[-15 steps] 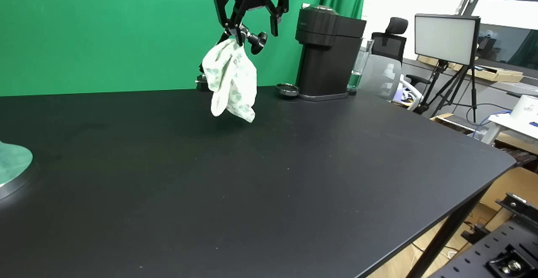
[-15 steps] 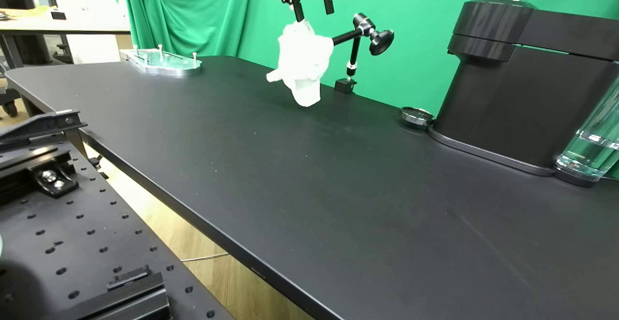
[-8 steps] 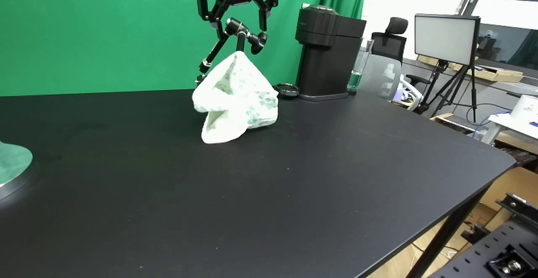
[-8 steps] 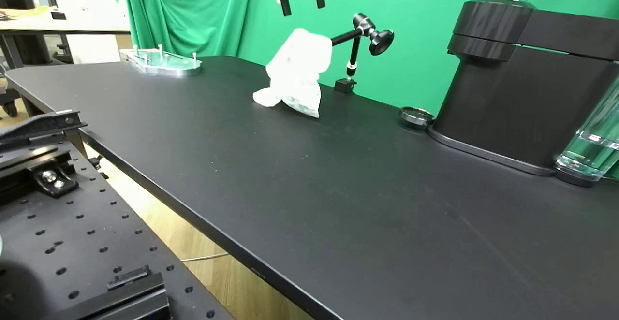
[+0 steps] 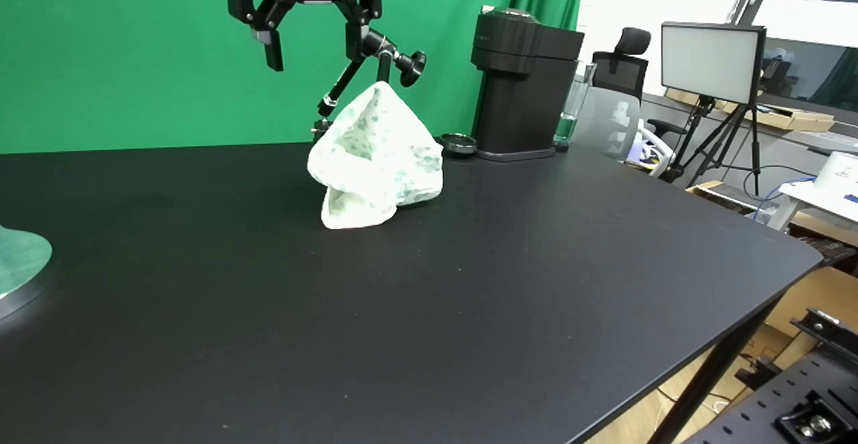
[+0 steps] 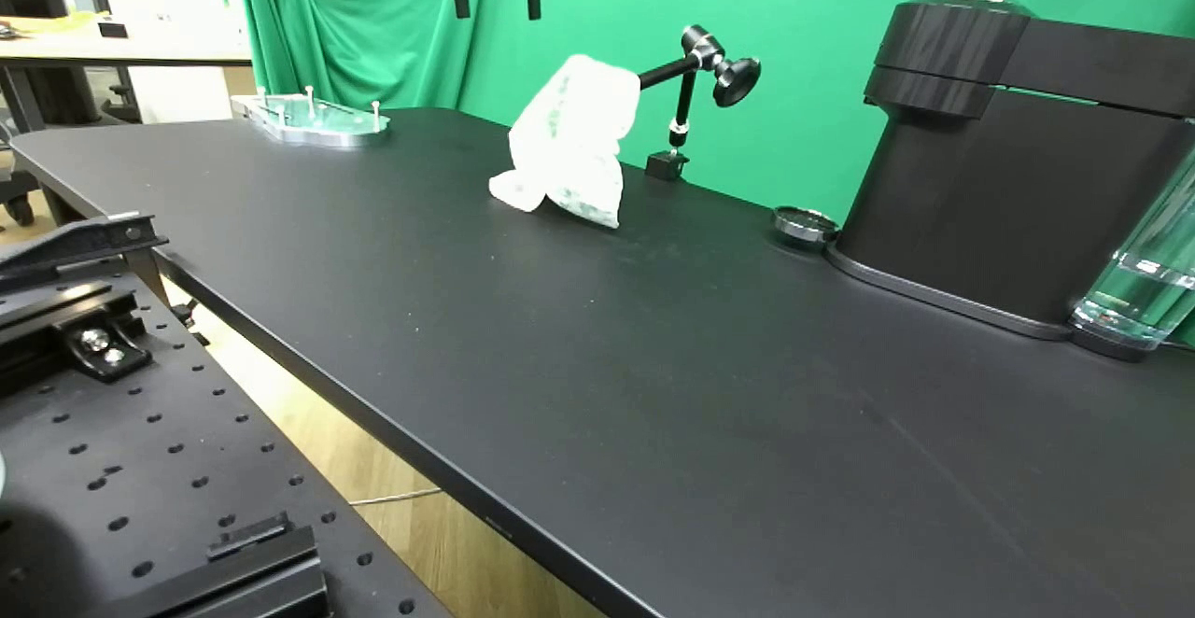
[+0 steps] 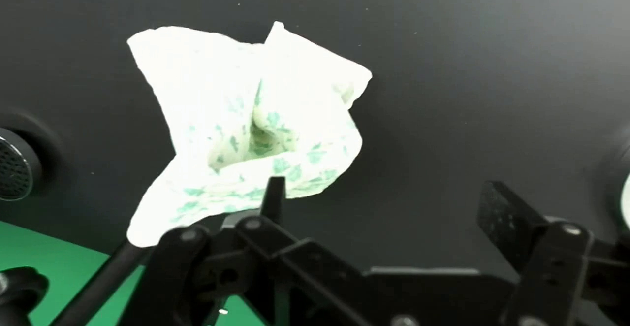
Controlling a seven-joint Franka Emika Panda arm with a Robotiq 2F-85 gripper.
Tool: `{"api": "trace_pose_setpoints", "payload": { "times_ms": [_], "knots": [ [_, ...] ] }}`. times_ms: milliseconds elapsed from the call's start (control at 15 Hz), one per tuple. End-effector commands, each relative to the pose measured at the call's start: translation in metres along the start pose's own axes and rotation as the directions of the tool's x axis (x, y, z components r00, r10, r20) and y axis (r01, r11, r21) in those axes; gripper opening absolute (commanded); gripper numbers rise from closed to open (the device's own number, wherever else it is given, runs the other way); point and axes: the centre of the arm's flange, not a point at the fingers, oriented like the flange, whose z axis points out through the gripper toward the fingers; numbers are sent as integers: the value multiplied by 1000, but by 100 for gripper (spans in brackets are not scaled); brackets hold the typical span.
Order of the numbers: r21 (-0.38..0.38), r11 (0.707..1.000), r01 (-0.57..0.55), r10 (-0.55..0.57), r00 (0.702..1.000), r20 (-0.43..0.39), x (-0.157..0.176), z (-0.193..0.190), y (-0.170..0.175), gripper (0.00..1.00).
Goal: Hang the towel on the black clamp stand on the table
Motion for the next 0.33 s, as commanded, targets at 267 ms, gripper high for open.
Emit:
{"api": "trace_pose_setpoints", "payload": {
  "times_ms": [267],
  "knots": [
    [88,982,166,-173,982,79,-16,0,-25,100]
  ]
}}
